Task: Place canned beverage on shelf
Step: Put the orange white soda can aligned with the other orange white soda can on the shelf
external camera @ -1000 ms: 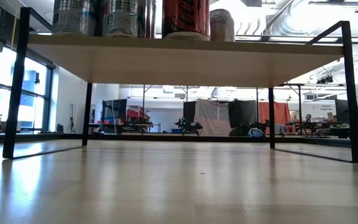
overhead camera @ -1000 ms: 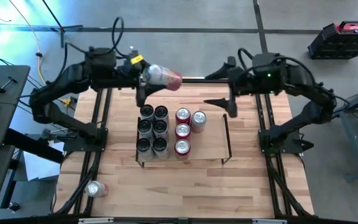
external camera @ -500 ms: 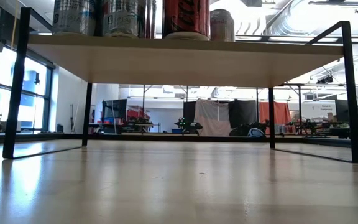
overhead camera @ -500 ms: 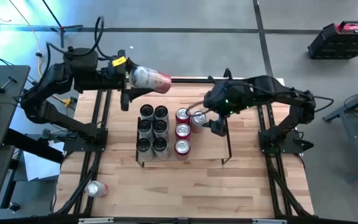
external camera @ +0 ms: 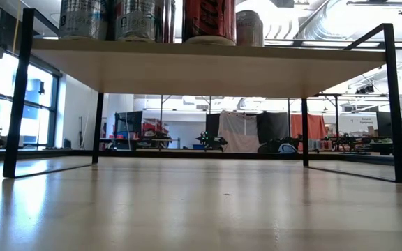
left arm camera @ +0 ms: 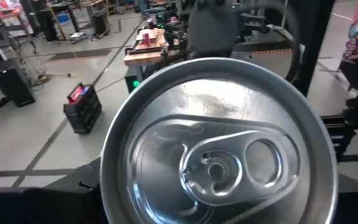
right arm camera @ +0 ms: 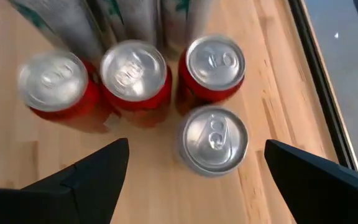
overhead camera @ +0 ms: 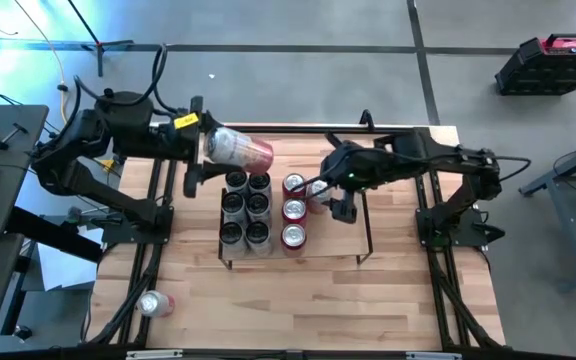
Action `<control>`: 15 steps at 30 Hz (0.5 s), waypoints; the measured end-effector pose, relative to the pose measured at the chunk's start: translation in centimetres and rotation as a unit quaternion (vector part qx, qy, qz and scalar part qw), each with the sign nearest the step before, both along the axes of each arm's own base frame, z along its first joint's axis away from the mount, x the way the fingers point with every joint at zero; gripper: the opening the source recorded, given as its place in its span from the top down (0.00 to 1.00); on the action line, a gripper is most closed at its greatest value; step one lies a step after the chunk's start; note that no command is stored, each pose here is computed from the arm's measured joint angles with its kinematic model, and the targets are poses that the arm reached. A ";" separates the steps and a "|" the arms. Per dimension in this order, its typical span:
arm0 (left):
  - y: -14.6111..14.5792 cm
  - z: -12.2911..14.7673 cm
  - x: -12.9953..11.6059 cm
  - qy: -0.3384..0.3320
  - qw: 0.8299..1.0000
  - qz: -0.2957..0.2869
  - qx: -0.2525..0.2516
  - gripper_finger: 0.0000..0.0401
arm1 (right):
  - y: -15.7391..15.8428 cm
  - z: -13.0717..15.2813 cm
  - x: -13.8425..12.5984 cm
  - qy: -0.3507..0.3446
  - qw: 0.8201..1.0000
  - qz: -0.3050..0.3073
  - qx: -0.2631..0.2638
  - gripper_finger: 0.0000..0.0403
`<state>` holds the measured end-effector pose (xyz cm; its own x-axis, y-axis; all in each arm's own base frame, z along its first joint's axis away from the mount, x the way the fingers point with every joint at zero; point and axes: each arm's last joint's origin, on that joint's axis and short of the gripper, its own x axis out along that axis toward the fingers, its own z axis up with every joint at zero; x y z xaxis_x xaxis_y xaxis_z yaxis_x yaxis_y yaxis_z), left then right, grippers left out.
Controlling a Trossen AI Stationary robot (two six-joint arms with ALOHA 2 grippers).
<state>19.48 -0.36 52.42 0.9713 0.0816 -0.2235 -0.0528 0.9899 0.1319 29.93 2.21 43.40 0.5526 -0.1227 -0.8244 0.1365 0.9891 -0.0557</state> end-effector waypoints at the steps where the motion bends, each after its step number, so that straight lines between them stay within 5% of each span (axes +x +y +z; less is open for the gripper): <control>1: -0.1 0.0 0.0 0.000 1.000 -0.003 0.000 0.30 | 0.0 -0.5 0.2 0.006 1.000 0.003 0.001 0.10; 7: -0.5 0.0 0.0 -0.001 1.000 0.005 -0.009 0.30 | 0.1 -3.7 1.3 0.045 0.999 0.017 0.011 0.10; 15: -0.5 0.0 0.0 -0.004 0.999 0.015 -0.029 0.30 | 0.3 -4.5 1.9 0.034 0.999 0.031 -0.006 0.10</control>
